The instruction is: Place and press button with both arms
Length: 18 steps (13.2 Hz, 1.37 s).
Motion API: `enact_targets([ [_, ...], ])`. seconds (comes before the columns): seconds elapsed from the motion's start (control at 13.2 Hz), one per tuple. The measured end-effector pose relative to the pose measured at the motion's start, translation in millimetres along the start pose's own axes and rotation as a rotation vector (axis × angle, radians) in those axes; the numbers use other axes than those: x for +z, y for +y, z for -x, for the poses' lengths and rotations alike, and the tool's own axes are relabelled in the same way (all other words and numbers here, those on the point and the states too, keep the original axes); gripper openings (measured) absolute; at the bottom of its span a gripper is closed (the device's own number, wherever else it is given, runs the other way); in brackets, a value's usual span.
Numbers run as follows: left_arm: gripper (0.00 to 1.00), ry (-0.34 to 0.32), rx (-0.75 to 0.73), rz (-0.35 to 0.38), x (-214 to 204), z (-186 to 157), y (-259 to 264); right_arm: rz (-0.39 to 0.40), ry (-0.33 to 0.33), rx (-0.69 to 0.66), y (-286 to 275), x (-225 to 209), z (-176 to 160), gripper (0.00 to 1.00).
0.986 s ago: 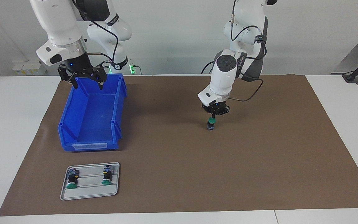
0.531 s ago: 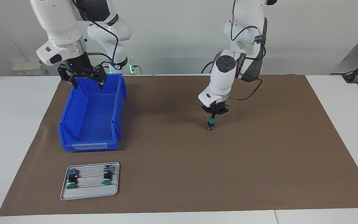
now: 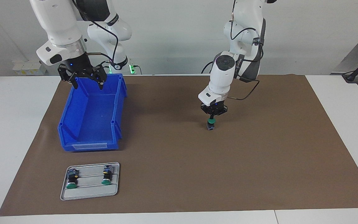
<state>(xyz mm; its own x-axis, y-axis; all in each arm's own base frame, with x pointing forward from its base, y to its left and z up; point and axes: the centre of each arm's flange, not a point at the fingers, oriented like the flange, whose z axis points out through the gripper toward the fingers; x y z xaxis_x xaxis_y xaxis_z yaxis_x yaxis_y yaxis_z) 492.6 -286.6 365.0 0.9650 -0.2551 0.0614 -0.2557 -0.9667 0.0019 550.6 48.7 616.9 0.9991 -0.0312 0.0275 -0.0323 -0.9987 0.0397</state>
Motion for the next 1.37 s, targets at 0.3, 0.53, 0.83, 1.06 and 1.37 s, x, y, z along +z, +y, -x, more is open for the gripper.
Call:
enact_targets([
  [0.3, 0.01, 0.048, 0.001, 0.015, -1, 12, -3, 0.000, 0.000, 0.000, 0, 0, 0, 1.00],
  [0.53, 0.02, 0.047, -0.001, 0.013, -13, 2, -1, 0.000, 0.000, 0.000, 0, 0, 0, 1.00],
  [0.83, 0.11, 0.040, -0.058, 0.004, -73, -35, -26, 0.000, 0.000, 0.000, 0, 0, 0, 1.00],
  [1.06, 0.14, -0.016, -0.177, -0.019, -137, -56, -101, 0.000, 0.000, 0.000, 0, 0, 0, 1.00],
  [1.37, 0.20, -0.140, -0.237, -0.013, -197, -44, -208, 0.000, 0.000, 0.000, 0, 0, 0, 1.00],
])
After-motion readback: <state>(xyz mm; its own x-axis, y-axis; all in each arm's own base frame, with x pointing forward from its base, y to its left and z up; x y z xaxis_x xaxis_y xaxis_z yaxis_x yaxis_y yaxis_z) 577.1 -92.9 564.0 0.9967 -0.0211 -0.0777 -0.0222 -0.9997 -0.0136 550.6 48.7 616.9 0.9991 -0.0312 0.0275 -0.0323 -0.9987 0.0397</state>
